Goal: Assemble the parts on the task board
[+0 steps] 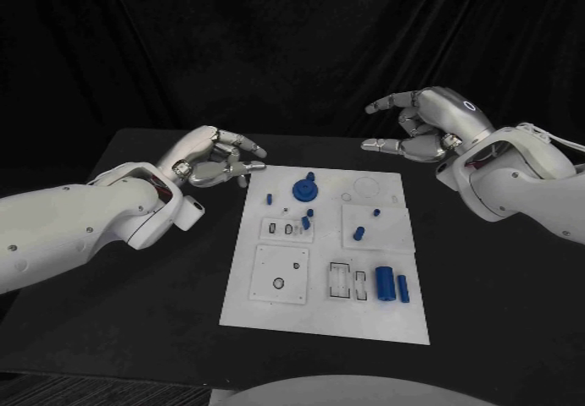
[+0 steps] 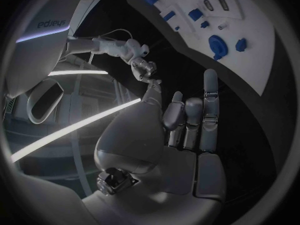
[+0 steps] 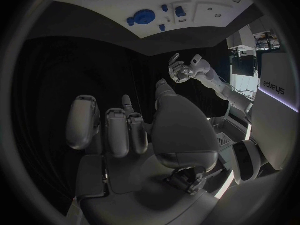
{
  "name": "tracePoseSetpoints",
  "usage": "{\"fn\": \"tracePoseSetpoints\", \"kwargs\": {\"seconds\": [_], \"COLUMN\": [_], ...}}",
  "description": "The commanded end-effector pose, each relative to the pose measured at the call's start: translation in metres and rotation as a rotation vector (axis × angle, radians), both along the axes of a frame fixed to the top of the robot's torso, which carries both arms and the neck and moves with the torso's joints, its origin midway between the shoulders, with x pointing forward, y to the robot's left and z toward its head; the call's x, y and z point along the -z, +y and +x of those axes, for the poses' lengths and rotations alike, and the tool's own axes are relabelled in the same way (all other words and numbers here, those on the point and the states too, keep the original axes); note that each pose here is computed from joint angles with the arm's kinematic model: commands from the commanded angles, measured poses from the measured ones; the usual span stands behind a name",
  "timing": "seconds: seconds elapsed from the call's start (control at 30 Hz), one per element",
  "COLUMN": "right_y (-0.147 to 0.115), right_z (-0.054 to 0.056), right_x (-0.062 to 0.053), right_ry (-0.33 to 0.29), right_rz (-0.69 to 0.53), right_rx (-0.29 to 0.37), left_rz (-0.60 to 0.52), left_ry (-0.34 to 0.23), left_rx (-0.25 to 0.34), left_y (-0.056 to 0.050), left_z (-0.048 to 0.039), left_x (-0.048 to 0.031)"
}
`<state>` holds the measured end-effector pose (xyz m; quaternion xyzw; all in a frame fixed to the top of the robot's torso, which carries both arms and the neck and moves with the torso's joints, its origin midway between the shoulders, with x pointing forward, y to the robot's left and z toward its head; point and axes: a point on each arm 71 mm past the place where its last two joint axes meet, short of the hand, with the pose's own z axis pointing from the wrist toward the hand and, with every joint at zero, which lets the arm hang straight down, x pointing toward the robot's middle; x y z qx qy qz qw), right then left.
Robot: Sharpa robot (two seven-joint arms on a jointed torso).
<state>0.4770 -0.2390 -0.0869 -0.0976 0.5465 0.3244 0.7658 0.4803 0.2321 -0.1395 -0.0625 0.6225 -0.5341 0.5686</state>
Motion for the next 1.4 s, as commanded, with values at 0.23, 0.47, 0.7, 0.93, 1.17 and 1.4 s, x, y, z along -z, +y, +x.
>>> {"fn": "tracePoseSetpoints", "kwargs": {"seconds": [0.23,0.47,0.7,0.93,1.17,1.4], "right_y": [-0.005,-0.007,-0.008,-0.010,-0.011,-0.012], "right_z": [0.002,0.004,0.006,0.007,0.007,0.008], "right_x": [0.004,0.014,0.028,0.039,0.044,0.047], "right_ry": [-0.012,0.012,0.060,0.092,0.108,0.122], "right_rz": [-0.026,-0.037,-0.054,-0.063,-0.068,-0.072], "right_rx": [-0.002,0.012,0.023,0.033,0.041,0.049], "left_rz": [0.581,0.744,0.871,0.895,0.907,0.910], "left_ry": [0.322,0.426,0.486,0.480,0.481,0.480], "left_rx": [-0.042,0.008,0.045,0.054,0.046,0.036], "left_y": [-0.019,-0.045,-0.075,-0.093,-0.099,-0.101], "left_z": [0.0087,0.0150,0.0214,0.0224,0.0224,0.0226], "left_x": [0.0276,0.0335,0.0392,0.0393,0.0396,0.0396]}}
